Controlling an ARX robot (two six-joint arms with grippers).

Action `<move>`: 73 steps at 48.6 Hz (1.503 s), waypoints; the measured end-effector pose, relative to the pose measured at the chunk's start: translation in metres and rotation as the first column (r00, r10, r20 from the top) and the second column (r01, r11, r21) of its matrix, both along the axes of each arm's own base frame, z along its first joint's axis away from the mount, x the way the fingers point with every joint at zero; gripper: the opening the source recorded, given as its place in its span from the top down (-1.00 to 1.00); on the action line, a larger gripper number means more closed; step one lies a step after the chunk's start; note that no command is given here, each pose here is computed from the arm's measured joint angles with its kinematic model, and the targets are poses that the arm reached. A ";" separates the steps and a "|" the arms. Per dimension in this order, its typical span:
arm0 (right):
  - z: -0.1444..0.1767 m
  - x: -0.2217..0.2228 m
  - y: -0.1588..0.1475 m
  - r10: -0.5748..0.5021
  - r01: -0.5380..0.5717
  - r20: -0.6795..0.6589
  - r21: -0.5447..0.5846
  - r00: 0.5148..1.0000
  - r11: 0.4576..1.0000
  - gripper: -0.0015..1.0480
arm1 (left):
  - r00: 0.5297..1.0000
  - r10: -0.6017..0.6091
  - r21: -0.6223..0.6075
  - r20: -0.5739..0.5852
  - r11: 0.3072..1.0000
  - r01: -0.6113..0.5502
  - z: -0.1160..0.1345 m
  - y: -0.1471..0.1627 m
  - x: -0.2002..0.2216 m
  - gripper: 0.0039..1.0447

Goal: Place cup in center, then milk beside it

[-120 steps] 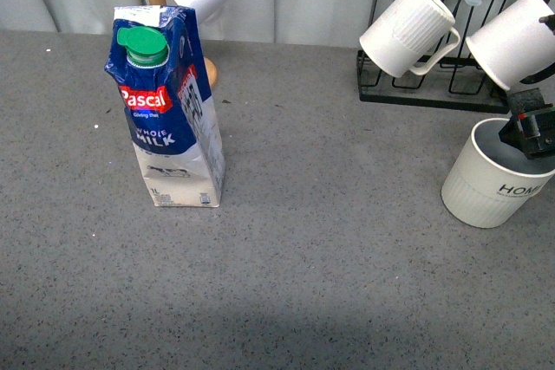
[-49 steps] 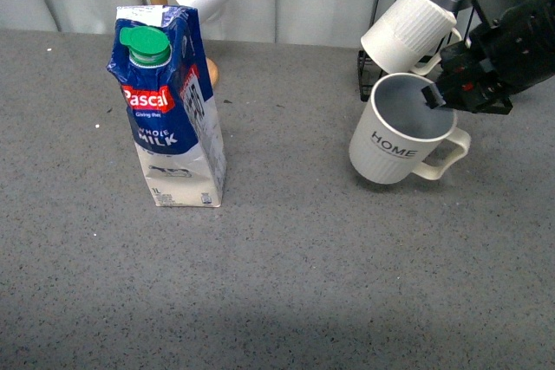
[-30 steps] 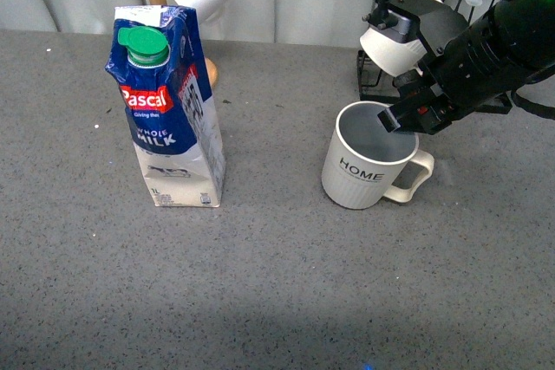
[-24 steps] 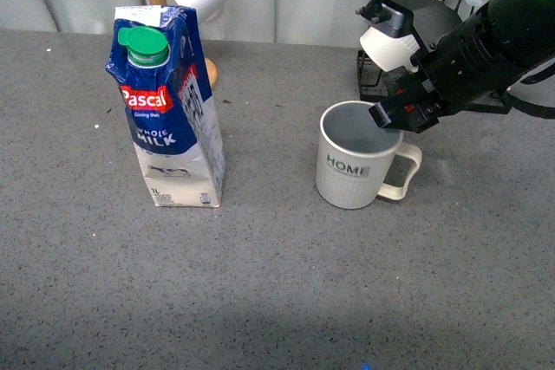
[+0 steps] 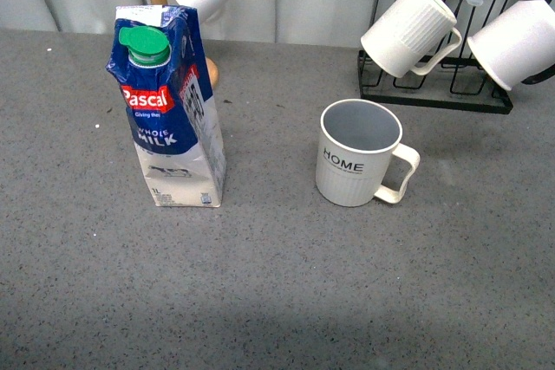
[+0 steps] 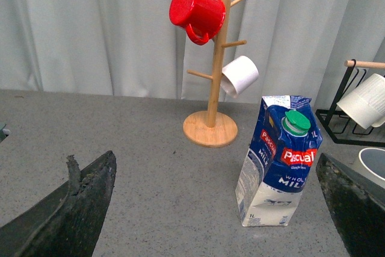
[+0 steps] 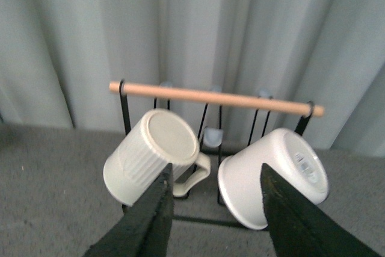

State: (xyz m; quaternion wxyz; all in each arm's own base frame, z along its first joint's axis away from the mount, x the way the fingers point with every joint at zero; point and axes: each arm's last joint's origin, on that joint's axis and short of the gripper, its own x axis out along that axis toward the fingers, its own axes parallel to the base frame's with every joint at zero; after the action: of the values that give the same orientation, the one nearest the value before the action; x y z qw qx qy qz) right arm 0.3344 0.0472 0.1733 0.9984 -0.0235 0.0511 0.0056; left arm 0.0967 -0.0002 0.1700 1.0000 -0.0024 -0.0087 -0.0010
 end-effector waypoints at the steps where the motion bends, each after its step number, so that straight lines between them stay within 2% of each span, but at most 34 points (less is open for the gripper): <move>1: 0.001 -0.006 -0.003 -0.005 0.004 0.030 0.008 1.000 1.000 0.28 | 1.000 0.000 0.000 0.000 1.000 0.000 0.000 0.000 0.000 -0.88; 6: 0.005 -0.032 -0.012 -0.014 0.011 0.102 0.028 0.995 1.000 0.59 | 1.000 0.000 0.000 0.000 1.000 0.000 0.000 0.000 0.000 -0.88; 12: 0.001 -0.061 -0.021 -0.013 0.010 0.099 0.028 0.995 1.000 0.99 | 1.000 0.000 0.000 0.000 1.000 0.000 0.000 0.000 0.000 -0.88; 20: -0.014 -0.096 -0.029 -0.007 0.004 0.081 0.031 0.997 1.000 0.98 | 1.000 0.000 0.000 0.000 1.000 0.000 0.000 0.000 0.000 -0.88; 38: -0.012 -0.139 -0.046 -0.013 0.010 0.085 0.034 0.996 0.999 0.98 | 1.000 0.000 0.000 0.000 1.000 0.000 0.000 0.000 0.000 -0.88; 73: -0.010 -0.193 -0.047 -0.012 0.009 0.091 0.037 0.996 0.999 0.98 | 1.000 0.000 0.000 0.000 1.000 0.000 0.000 0.000 0.000 -0.88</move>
State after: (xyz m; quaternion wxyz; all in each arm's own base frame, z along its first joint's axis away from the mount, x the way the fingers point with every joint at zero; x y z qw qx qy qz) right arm 0.1415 0.0002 0.1630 1.0000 -0.0054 0.0056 0.0002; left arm 0.0967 -0.0002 0.1700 1.0000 -0.0024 -0.0087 -0.0012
